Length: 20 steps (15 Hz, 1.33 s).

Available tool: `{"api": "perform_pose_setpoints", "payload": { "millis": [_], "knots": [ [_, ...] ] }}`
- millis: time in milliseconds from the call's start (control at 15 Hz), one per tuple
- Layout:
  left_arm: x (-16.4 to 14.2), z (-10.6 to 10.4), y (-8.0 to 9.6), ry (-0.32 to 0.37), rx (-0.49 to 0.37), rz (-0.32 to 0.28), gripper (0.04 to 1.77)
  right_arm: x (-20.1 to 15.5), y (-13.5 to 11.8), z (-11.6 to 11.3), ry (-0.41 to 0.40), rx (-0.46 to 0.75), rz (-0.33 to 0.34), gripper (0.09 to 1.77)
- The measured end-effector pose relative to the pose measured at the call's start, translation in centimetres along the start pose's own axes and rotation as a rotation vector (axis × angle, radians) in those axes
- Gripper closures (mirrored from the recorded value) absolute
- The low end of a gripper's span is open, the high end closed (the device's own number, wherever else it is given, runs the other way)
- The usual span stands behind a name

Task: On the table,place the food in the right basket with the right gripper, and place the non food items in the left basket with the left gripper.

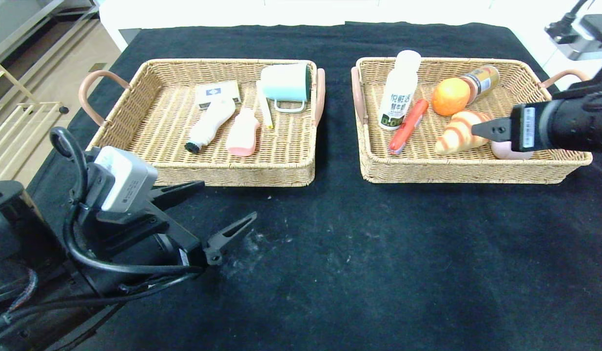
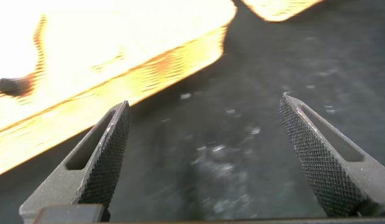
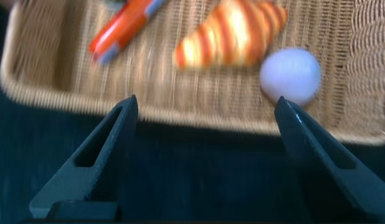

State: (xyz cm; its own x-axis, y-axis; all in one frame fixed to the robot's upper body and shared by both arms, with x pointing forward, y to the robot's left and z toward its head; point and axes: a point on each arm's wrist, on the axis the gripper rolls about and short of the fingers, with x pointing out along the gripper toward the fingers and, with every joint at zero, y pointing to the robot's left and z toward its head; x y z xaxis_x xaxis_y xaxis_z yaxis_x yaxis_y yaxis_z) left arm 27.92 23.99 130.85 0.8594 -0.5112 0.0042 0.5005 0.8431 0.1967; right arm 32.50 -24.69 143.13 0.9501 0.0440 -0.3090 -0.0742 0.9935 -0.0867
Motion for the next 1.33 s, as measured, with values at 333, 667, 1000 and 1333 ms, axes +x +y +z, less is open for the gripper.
{"api": "perform_pose_setpoints", "payload": {
  "millis": [333,667,1000,1333],
  "knots": [
    [-4.9,1.3,0.5,0.113,0.0,0.029,0.09,-8.4,-3.1,-3.4,-0.042,-0.126,0.139,0.2],
    [-12.8,3.8,0.2,0.166,-0.001,0.073,0.09,-15.8,-5.3,-7.4,-0.019,-0.139,0.224,0.18],
    [-20.3,4.3,-0.6,0.163,0.013,0.2,0.09,-22.5,-7.1,-13.2,0.036,-0.143,0.338,0.16],
    [-24.6,4.0,-3.1,0.096,0.036,0.262,0.09,-29.2,-7.7,-16.3,-0.027,-0.101,0.413,0.16]
  ]
}}
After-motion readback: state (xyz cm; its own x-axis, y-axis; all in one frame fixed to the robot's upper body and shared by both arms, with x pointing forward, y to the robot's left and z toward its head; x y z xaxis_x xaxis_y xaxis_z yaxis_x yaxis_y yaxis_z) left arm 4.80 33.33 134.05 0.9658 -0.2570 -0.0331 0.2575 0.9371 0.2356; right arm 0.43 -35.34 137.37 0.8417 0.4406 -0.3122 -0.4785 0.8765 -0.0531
